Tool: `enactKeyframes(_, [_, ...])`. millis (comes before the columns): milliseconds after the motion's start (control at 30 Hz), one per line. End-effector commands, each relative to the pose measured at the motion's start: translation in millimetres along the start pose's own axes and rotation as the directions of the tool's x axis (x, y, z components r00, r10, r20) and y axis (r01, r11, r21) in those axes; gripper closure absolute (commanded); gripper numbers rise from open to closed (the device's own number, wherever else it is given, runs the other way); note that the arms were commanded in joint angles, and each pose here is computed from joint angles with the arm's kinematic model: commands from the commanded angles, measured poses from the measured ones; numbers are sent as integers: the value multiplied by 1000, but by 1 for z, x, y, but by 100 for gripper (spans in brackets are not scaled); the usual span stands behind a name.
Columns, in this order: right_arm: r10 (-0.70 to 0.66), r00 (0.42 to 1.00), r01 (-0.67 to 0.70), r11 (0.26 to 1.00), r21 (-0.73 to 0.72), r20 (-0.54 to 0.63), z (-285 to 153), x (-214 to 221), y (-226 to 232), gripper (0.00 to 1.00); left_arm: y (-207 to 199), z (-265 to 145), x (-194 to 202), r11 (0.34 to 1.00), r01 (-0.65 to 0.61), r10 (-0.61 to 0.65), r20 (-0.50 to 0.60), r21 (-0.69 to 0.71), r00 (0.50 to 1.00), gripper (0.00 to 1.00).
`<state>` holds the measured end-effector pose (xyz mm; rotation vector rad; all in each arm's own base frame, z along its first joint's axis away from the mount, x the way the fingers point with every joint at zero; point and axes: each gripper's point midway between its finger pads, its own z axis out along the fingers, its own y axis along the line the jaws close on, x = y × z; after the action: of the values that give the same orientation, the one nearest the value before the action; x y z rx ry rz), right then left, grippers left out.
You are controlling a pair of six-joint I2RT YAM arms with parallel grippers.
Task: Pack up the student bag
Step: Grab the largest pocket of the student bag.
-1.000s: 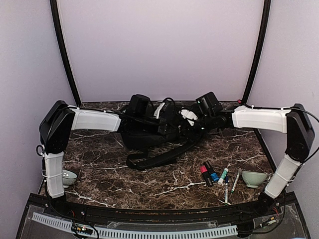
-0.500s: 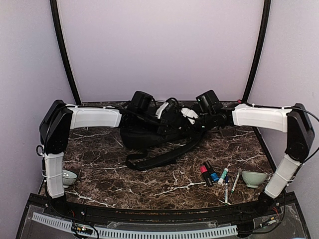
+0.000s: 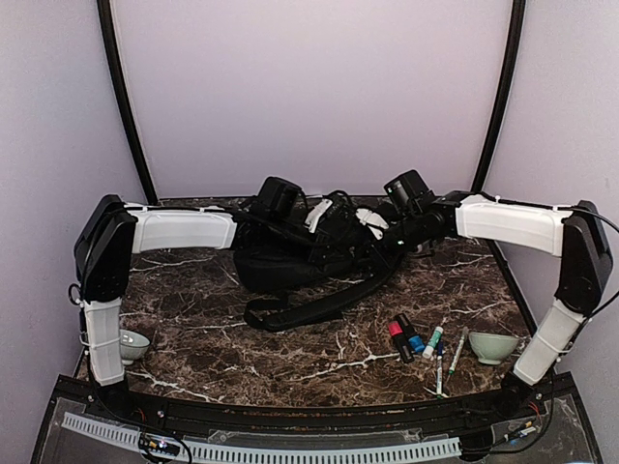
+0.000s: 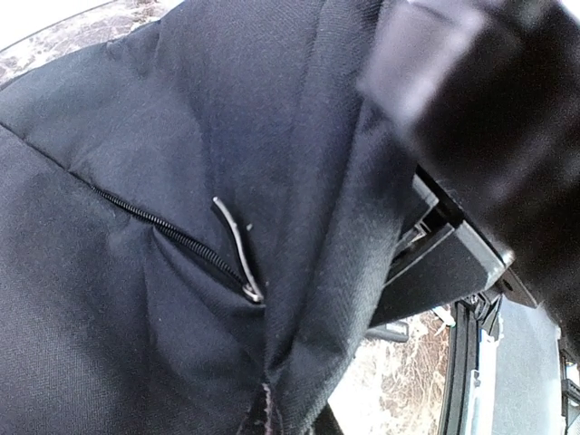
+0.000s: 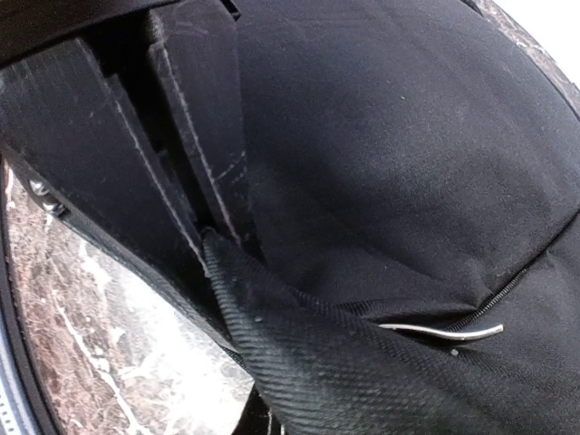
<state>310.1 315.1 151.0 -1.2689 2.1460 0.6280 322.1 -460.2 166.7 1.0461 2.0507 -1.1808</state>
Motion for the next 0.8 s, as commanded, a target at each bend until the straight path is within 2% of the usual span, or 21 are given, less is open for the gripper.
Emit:
enactKeyframes(0, [-61,956,85,994,-70,288,-37,-78,21,100,-58,-10,-23,989,-88,81,56,122,995,100])
enactKeyframes(67, [-28,955,55,995,-83,296,-35,-82,17,93,-61,-11,-26,987,-89,80,71,133,994,100])
enactKeyframes(367, [74,946,-29,989,-145,315,-21,-96,-4,79,-71,-6,-23,983,-79,68,72,167,995,100])
enactKeyframes(400, [77,946,-31,988,-149,315,-20,-97,-4,80,-72,-6,-23,983,-79,67,73,167,995,100])
enactKeyframes(533, [99,940,-58,989,-135,325,-22,-96,-13,100,-70,-5,-21,984,-74,64,69,160,996,100])
enactKeyframes(767, [160,934,-139,986,-89,320,-41,-74,-40,100,-61,-7,-17,990,-97,93,48,99,994,100])
